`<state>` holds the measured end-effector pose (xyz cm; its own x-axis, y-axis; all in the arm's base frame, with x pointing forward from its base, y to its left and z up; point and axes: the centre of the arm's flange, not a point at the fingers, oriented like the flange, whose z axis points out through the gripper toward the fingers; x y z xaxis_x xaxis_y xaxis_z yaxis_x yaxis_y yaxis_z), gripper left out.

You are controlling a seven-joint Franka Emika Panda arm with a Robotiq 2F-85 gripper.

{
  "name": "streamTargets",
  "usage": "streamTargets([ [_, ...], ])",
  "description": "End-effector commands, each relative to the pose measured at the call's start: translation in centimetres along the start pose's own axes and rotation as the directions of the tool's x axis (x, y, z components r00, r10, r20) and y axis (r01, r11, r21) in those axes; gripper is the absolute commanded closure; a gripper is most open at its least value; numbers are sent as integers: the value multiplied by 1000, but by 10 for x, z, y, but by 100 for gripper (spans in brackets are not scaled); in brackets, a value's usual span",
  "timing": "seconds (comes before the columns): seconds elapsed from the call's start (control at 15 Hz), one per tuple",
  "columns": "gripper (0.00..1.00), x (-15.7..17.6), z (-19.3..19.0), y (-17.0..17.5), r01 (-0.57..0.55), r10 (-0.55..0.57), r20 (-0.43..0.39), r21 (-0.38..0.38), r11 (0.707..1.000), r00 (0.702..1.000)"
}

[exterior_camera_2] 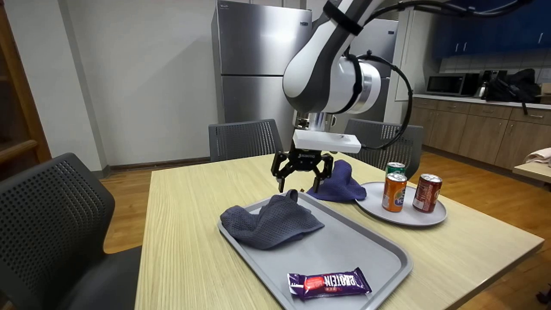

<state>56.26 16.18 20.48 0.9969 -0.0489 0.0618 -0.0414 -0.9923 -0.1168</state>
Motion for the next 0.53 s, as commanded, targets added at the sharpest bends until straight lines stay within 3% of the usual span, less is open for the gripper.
streamTargets([
  [0.0,0,3,6,-19,64,-64,-24,18,998,998],
  [0.47,0,10,37,-57,173,-175,-48,-37,984,983],
])
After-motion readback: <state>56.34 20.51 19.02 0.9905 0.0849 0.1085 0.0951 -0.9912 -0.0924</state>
